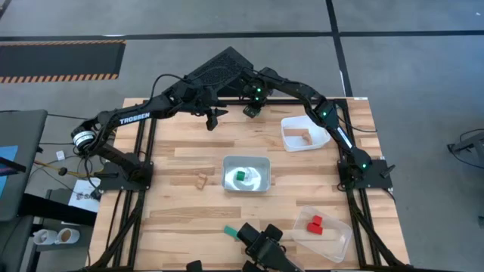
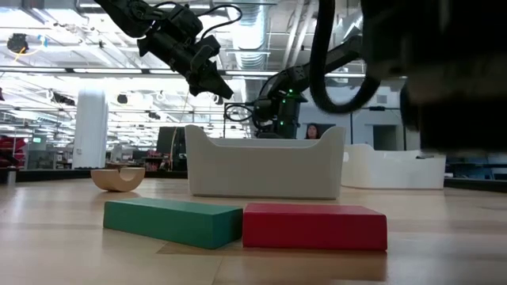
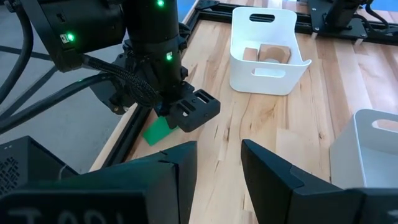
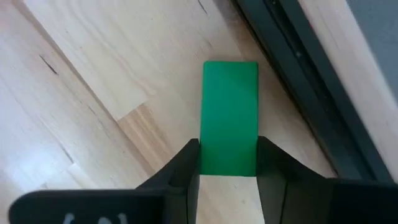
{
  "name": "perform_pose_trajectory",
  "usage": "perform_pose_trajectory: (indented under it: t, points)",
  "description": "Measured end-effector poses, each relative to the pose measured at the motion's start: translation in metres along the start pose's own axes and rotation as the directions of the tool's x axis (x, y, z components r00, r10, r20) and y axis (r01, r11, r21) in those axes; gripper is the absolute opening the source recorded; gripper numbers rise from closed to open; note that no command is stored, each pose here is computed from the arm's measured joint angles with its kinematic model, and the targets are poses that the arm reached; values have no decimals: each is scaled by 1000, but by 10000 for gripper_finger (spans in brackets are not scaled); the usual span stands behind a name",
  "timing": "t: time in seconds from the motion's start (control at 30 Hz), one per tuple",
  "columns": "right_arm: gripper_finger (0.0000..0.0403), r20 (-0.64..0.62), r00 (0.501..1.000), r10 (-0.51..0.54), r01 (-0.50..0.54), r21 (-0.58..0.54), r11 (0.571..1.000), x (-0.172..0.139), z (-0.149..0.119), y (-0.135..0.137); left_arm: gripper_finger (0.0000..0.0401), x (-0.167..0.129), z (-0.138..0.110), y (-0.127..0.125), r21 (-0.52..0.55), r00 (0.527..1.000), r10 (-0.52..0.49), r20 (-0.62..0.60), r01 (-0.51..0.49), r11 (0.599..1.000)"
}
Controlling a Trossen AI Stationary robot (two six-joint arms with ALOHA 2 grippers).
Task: Sort & place blocks by color
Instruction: Put the top green block into the gray bin
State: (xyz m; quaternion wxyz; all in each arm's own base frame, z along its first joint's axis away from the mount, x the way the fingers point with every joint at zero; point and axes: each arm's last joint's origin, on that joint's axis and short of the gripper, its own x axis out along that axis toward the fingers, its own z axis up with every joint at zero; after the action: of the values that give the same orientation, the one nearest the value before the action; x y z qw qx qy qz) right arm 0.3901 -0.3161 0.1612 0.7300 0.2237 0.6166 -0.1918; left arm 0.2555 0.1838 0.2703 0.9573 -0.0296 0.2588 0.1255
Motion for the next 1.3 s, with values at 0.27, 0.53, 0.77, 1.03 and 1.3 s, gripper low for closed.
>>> perform_pose_trajectory:
  t: [0.27, 0.53, 0.77, 1.03, 1.3]
  points:
    - [112, 57, 998, 4, -2, -33, 999, -40, -2, 21, 112, -1, 0, 0, 0, 1000, 0, -1, 0, 1000]
    - [116, 117, 993, 27, -12, -128, 992, -87, -12, 67, 112, -23, 8, -8, 20, 1000, 2, 22, -2, 1000]
    - [111, 151, 985, 80, -44, -227, 973, -114, -29, 113, 112, -46, 12, -15, 27, 1000, 0, 19, 0, 1000]
    - [111, 184, 978, 98, -60, -205, 977, -109, -83, 150, 112, -51, -18, -23, -5, 998, 7, 60, -7, 1000]
    - [113, 382, 887, 258, -119, -351, 929, -116, -151, 200, 112, -49, -43, -30, -73, 993, -14, 121, 23, 997]
